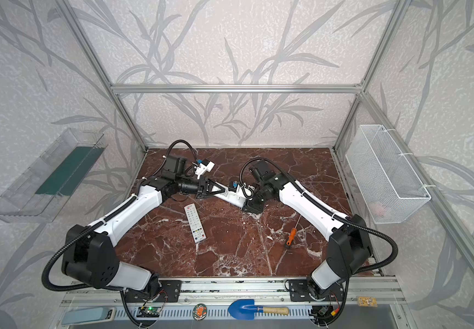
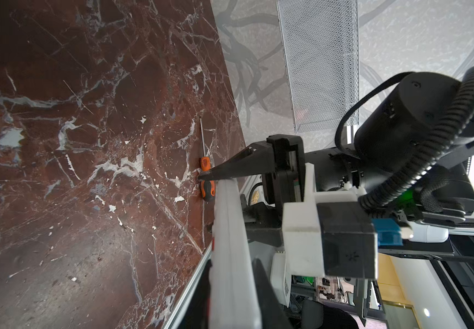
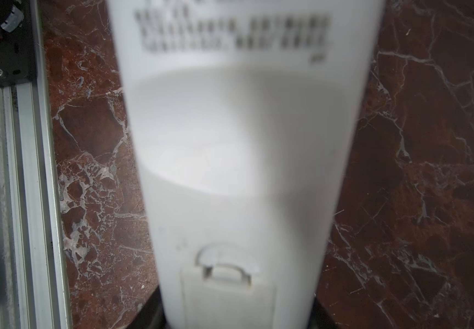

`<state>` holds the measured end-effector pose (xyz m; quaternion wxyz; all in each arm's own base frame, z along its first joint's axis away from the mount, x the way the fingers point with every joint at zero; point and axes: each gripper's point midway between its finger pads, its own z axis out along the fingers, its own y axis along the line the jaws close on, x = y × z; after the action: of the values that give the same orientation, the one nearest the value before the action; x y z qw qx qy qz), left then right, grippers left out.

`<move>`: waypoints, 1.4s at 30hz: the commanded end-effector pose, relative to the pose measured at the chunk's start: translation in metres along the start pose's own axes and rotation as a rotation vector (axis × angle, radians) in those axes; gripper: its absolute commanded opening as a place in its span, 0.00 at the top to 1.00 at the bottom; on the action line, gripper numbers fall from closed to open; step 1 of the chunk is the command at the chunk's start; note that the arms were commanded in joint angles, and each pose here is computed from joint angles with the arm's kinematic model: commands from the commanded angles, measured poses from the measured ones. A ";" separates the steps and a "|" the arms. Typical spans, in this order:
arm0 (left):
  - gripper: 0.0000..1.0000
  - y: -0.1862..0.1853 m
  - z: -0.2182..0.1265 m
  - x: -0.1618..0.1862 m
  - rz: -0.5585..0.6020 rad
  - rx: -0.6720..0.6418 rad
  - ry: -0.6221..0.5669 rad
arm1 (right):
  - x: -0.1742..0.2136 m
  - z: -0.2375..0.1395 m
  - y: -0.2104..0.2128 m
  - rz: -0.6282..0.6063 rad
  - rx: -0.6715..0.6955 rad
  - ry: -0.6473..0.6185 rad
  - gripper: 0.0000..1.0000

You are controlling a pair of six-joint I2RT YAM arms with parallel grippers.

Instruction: Unload the batteries from the remote control

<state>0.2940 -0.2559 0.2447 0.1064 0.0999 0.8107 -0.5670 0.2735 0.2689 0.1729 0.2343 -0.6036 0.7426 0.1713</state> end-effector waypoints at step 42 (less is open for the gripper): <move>1.00 0.107 0.076 -0.003 -0.038 -0.231 -0.157 | 0.066 0.034 -0.041 1.445 -0.126 -0.028 0.01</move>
<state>0.3347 -0.2919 0.1264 0.1570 0.0056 0.8587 -0.4879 0.3099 0.2194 0.1131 0.0546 0.0290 0.9414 0.3315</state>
